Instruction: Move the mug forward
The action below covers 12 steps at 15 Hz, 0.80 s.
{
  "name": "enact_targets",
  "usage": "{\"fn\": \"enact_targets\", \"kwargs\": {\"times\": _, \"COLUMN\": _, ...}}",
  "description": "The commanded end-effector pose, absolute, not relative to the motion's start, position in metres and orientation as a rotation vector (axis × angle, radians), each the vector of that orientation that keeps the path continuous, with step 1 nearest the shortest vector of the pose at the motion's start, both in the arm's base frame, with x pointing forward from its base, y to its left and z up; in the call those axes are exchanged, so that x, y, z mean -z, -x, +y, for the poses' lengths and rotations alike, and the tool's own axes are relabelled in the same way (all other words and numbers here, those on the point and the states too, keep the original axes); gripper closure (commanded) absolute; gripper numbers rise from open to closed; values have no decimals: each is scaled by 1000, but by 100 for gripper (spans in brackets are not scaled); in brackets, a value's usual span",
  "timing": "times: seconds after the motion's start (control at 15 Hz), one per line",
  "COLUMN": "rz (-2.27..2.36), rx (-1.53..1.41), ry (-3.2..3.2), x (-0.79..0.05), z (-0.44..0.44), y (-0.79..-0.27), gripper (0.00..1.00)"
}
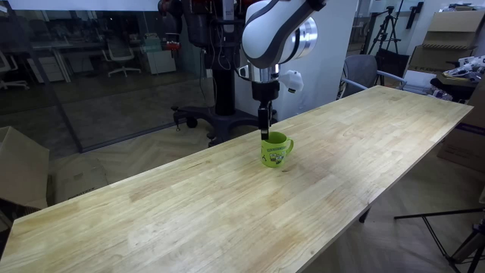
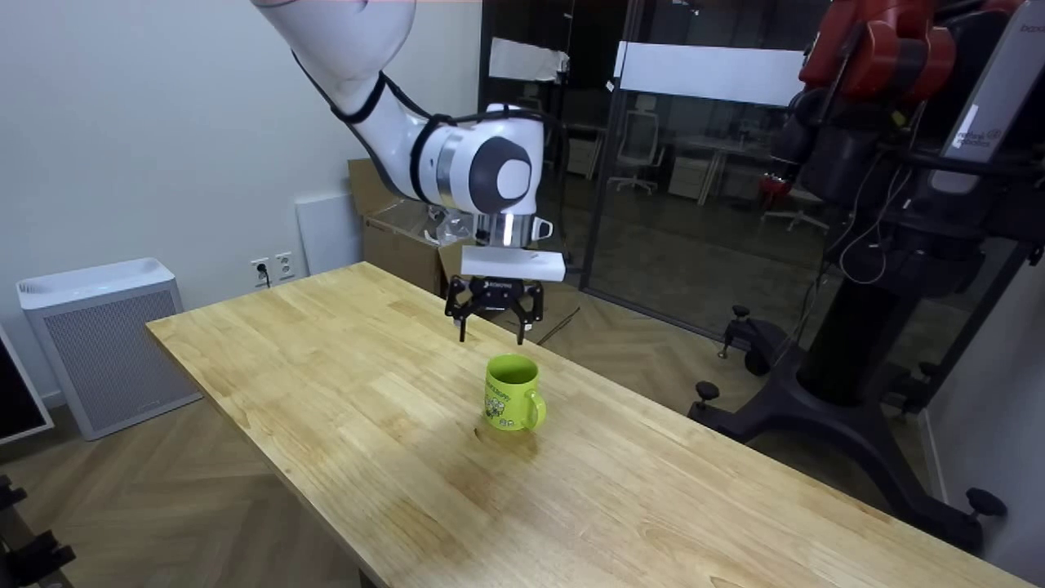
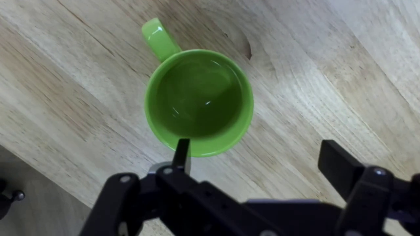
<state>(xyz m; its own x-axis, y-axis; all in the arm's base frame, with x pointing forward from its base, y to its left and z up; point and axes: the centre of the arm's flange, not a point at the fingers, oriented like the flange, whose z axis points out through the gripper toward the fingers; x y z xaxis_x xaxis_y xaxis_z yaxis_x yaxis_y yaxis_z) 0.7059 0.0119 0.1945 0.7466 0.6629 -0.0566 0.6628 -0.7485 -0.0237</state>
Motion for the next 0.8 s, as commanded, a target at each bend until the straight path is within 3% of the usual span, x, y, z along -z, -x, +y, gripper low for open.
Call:
{"fn": "enact_targets", "kwargs": {"times": 0.0, "rz": -1059, "rx": -35, "ry": 2939, "x": -186, "z": 6, "y": -693, "gripper": 0}}
{"fn": "enact_targets", "kwargs": {"times": 0.73, "rz": -987, "rx": -49, "ry": 2908, "x": -147, "z": 6, "y": -669, "gripper": 0}}
